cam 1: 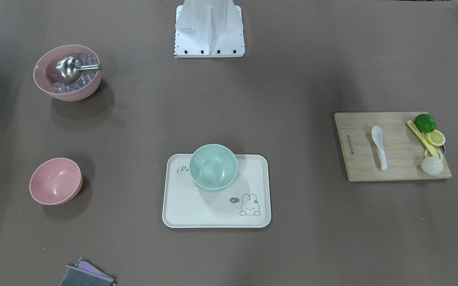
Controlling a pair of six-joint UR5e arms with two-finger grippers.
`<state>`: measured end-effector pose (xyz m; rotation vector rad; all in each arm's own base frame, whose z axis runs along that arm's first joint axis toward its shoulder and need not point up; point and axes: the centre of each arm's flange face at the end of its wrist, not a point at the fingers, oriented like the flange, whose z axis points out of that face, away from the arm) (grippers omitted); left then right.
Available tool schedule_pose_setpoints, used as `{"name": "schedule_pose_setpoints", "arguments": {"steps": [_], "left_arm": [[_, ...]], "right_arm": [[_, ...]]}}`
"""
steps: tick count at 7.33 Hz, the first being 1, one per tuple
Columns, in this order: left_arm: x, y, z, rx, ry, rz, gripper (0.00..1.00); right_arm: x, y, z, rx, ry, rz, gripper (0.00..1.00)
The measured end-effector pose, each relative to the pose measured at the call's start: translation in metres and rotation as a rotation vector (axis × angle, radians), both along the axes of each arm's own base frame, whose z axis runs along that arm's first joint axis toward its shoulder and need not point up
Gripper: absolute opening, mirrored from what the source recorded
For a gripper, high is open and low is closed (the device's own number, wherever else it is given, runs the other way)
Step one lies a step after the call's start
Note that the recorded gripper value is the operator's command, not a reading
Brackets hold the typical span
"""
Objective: Stack pink bowl on green and place spoon
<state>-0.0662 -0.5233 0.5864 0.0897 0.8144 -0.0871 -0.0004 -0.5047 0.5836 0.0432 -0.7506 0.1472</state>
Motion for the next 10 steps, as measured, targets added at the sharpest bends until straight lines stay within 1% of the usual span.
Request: {"name": "schedule_pose_setpoints", "arguments": {"steps": [2,4,5,7,8,9,10], "left_arm": [[-0.002,0.016,0.001,0.001,-0.002,-0.005,0.98],[-0.001,0.023,-0.001,0.001,-0.001,-0.008,0.98],[0.0,0.023,-0.003,0.003,0.001,-0.009,0.98],[0.007,0.02,-0.011,0.001,0.005,-0.014,0.98],[0.012,0.019,-0.016,0.002,0.007,-0.012,0.98],[0.015,0.018,-0.019,-0.004,0.013,-0.022,0.98],[0.017,0.018,-0.022,-0.021,0.024,-0.057,0.98]], "right_arm": [[0.002,0.002,0.0,-0.001,0.001,0.006,1.0],[0.001,0.001,-0.004,-0.001,-0.002,0.013,1.0],[-0.006,-0.001,-0.008,0.018,-0.017,-0.001,1.0],[-0.044,-0.003,-0.022,0.111,-0.065,-0.064,1.0],[-0.071,-0.005,-0.033,0.122,-0.084,-0.084,1.0],[-0.104,-0.01,-0.046,0.12,-0.097,-0.103,0.99],[-0.143,-0.016,-0.061,0.111,-0.099,-0.121,0.98]]}}
